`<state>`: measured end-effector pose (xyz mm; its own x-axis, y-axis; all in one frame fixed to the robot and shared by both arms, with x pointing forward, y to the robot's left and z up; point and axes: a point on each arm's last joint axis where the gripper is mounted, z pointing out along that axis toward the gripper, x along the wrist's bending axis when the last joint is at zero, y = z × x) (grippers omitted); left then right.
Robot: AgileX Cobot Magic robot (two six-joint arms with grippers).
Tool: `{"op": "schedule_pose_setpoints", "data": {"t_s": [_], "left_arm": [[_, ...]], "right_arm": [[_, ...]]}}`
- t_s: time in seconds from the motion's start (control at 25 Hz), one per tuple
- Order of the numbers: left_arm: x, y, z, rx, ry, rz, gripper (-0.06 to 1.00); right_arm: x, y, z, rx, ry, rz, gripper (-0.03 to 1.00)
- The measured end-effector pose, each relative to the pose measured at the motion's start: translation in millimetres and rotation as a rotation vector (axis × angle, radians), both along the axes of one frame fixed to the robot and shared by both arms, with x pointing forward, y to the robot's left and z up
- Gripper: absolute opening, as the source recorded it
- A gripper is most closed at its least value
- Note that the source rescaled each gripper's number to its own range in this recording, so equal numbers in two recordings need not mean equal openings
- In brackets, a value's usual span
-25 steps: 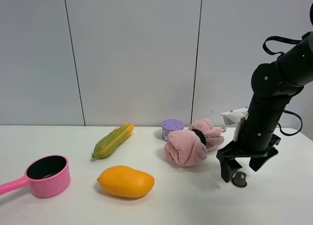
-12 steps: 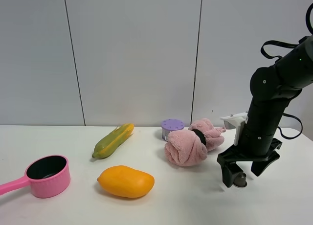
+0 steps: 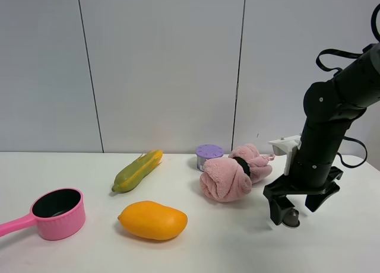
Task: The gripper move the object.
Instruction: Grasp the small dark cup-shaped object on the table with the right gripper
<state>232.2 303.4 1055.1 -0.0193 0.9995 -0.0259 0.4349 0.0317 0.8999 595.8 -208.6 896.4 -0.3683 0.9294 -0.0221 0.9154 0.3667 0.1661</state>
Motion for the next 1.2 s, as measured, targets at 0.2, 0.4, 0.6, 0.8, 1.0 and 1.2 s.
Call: {"op": "schedule_pose_setpoints", "data": {"t_s": [0.2, 0.4, 0.6, 0.8, 1.0, 1.2], "left_arm": [[0.0, 0.0, 0.0, 0.000, 0.000, 0.000, 1.00], [0.0, 0.0, 0.0, 0.000, 0.000, 0.000, 1.00], [0.0, 0.1, 0.0, 0.001, 0.000, 0.000, 1.00], [0.0, 0.2, 0.0, 0.002, 0.000, 0.001, 1.00], [0.0, 0.2, 0.0, 0.002, 0.000, 0.001, 1.00], [0.0, 0.2, 0.0, 0.002, 0.000, 0.001, 1.00]], "right_arm": [[2.6, 0.7, 0.5, 0.008, -0.029, -0.005, 0.71], [2.0, 0.5, 0.4, 0.008, -0.021, -0.013, 0.71], [3.5, 0.9, 0.7, 0.014, -0.038, -0.025, 0.71], [1.8, 0.5, 0.3, 0.010, -0.019, -0.031, 0.71], [0.7, 0.2, 0.1, 0.009, -0.006, -0.040, 0.71], [1.7, 0.4, 0.3, 0.013, -0.016, -0.050, 0.71]]}}
